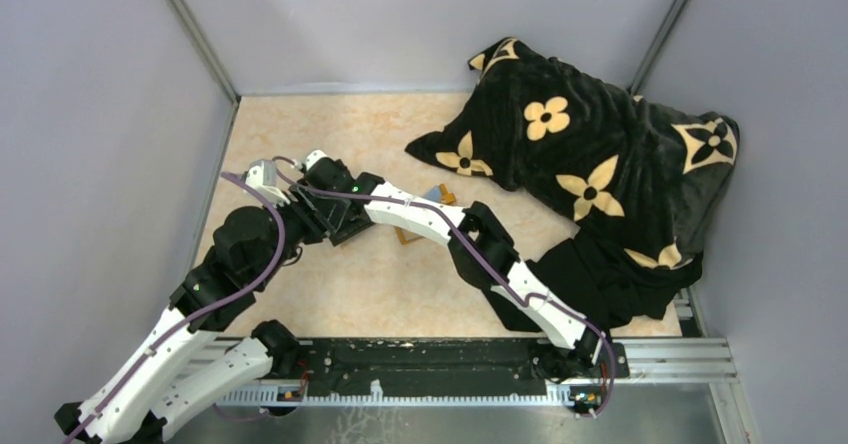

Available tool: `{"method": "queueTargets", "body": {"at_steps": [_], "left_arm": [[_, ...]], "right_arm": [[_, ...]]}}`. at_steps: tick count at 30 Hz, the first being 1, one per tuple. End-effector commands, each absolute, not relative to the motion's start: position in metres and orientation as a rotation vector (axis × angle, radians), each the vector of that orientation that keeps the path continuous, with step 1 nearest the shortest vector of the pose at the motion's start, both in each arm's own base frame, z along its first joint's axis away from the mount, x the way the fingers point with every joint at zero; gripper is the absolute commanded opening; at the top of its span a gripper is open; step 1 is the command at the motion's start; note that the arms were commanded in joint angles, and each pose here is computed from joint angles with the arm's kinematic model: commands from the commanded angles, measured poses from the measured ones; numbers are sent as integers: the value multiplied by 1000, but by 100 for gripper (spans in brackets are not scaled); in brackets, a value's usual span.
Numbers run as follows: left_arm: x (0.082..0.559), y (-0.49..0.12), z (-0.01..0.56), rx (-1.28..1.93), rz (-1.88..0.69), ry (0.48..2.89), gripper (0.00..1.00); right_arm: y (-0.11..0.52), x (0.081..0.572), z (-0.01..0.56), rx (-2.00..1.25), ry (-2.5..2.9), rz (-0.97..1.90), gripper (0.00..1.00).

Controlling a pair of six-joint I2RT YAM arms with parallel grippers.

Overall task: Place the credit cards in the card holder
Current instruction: Pick up the credit card from the storage box.

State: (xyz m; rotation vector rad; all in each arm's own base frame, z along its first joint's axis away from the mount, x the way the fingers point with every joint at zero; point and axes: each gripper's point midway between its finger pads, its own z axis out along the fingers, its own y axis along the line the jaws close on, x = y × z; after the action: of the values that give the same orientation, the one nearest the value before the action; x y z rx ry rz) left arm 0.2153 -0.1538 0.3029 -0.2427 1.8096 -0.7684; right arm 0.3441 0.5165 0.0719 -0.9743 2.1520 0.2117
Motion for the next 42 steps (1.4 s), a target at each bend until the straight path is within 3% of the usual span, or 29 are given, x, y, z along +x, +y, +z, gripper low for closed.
{"method": "queueTargets", "body": {"at_steps": [1,19,23,25,28,42], "left_arm": [[212,-155,327,-227,-816,1747,49],[215,-157,325,-241,-819,1754,49],[215,-156,327,-245,-816,1749,49],[216,-155,328,-250,-811,1744,50],[217,-152,332,-258,-802,1732,49],[232,-137,363,-344,-721,1656,50]], "right_arm": [[529,347,90,-967,2068,168,51],[519,347,68,-1010,2024,-43,40],[516,349,70,-998,2012,-69,29],[516,349,77,-988,1995,-69,16],[516,349,86,-977,1977,-55,6],[513,345,158,-883,1882,78,0]]}}
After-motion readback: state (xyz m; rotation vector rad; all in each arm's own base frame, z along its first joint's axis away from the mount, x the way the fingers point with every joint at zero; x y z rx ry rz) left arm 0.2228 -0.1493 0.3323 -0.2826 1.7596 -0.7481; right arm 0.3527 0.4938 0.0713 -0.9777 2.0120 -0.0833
